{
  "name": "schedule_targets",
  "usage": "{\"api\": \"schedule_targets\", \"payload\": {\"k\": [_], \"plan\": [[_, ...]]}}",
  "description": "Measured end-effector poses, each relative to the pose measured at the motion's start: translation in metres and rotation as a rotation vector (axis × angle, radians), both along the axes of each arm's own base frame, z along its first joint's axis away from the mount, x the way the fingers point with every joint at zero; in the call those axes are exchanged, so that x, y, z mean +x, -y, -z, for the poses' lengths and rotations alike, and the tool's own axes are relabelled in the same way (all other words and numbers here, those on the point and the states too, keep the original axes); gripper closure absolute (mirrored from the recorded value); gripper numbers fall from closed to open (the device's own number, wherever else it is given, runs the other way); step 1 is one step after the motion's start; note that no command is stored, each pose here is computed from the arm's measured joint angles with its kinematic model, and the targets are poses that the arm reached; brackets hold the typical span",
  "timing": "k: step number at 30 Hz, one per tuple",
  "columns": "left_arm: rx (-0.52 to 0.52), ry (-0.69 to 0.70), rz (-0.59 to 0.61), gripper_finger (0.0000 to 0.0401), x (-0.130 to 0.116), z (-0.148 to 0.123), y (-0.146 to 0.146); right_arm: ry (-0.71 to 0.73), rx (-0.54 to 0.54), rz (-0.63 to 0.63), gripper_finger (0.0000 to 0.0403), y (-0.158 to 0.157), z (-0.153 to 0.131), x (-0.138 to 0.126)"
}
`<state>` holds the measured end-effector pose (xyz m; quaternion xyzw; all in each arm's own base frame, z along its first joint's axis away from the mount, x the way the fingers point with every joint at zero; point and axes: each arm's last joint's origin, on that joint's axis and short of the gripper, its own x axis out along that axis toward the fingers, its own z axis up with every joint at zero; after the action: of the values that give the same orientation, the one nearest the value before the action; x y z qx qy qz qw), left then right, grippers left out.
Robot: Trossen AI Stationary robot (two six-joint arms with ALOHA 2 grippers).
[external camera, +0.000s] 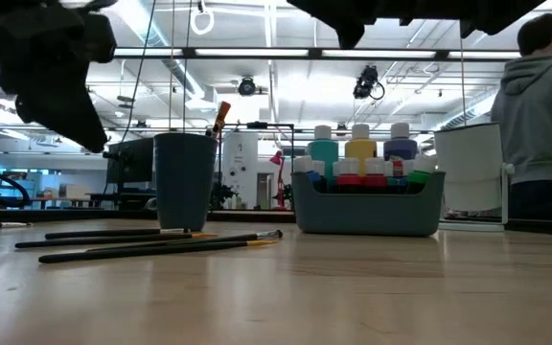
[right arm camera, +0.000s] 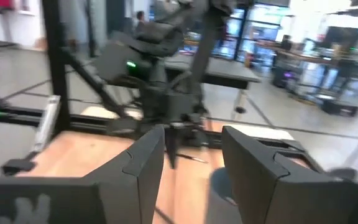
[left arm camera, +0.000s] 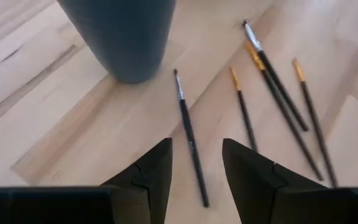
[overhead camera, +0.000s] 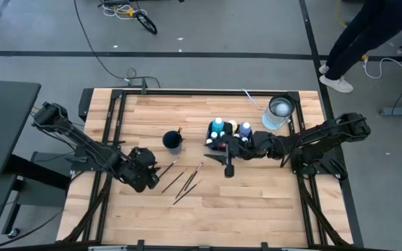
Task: Pick & Place Paint Supplies
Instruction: Put the silver paintbrush into the blue cup
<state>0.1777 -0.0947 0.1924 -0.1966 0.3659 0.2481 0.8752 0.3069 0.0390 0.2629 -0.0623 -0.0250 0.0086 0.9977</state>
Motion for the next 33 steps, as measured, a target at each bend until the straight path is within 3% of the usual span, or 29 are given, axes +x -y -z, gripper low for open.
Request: {"api": "schedule_targets", "payload": {"k": [4,10,17,33], "plan": [[0.000,-0.023,-0.037,0.0250,-0.005,0.014,-0.006,0.011,0.000,-0.026,0.0238,-0.001,-0.001,0.000],[-0.001,-0.249,-0.176,0.0250,-0.025,0.025,-0.023,0.014,-0.007,-0.026,0.0238,-0.001,-0.001,0.000],[-0.012,-0.375,-0.379,0.0250,-0.033,0.029,-0.039,0.022,-0.006,-0.026,0.0238,-0.001,-0.002,0.000],[-0.001,-0.709,-0.468,0.0250,-0.018,0.055,-0.080,0.021,-0.007,-0.027,0.0238,-0.001,-0.002,0.000]]}}
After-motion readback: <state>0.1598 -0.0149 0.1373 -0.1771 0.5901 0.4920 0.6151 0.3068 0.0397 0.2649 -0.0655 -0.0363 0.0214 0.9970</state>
